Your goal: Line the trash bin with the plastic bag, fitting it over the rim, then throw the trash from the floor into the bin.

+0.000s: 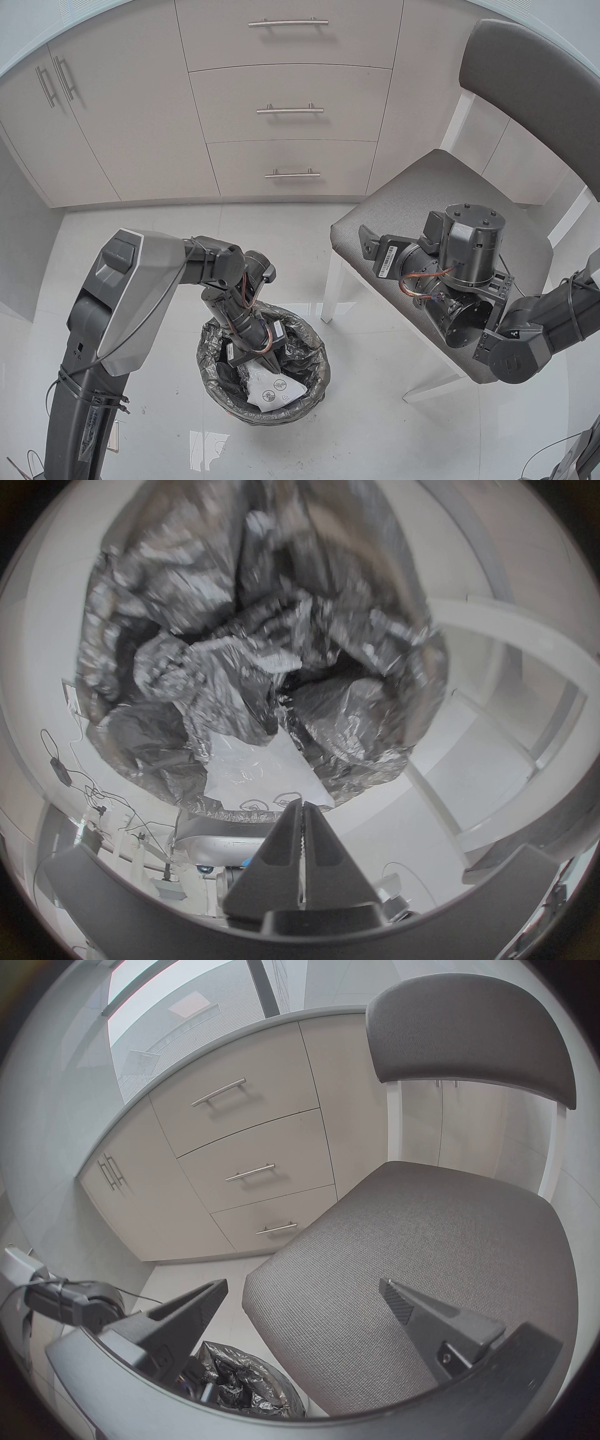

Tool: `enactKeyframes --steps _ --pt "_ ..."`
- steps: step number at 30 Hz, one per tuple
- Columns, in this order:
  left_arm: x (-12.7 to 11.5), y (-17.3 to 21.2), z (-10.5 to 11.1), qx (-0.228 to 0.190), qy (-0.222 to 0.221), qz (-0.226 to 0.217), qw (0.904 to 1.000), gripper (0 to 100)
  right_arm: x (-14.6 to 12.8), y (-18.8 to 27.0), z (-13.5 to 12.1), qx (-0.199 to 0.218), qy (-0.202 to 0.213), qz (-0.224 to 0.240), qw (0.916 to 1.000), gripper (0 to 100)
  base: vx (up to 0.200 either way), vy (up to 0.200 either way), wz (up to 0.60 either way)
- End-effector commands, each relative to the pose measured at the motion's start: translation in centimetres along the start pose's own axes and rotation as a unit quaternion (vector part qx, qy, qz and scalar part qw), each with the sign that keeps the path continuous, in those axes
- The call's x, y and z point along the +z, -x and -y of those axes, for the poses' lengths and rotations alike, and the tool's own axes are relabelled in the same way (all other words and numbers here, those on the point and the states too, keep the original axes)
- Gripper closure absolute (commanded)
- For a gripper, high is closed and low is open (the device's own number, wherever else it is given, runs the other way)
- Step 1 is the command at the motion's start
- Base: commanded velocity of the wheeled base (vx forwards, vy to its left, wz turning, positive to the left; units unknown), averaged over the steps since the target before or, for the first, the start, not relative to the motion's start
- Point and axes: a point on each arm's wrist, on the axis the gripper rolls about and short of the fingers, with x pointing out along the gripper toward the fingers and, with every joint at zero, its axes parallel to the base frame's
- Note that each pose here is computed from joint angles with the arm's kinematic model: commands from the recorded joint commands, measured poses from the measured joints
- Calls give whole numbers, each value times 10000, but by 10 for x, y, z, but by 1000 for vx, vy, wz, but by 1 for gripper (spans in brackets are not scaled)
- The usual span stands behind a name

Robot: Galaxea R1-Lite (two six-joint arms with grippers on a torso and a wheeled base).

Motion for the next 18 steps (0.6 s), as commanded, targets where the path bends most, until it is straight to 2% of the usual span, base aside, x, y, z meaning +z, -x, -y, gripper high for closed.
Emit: enactKeyframes --steps 1,13,16,18 --pt "0 -31 -4 237 -48 -273 9993 100 7 0 1 -8 -61 99 9999 0 0 0 0" --pt "3 -52 -14 452 -99 -451 9979 100 8 -1 2 -20 -17 114 9999 0 0 0 0" --pt "6 -69 -20 902 -267 -258 9952 100 7 -2 3 -31 -8 104 9999 0 0 0 0" --pt "7 -74 -23 992 -361 -260 9941 100 7 -2 3 -47 -12 101 9999 0 0 0 0"
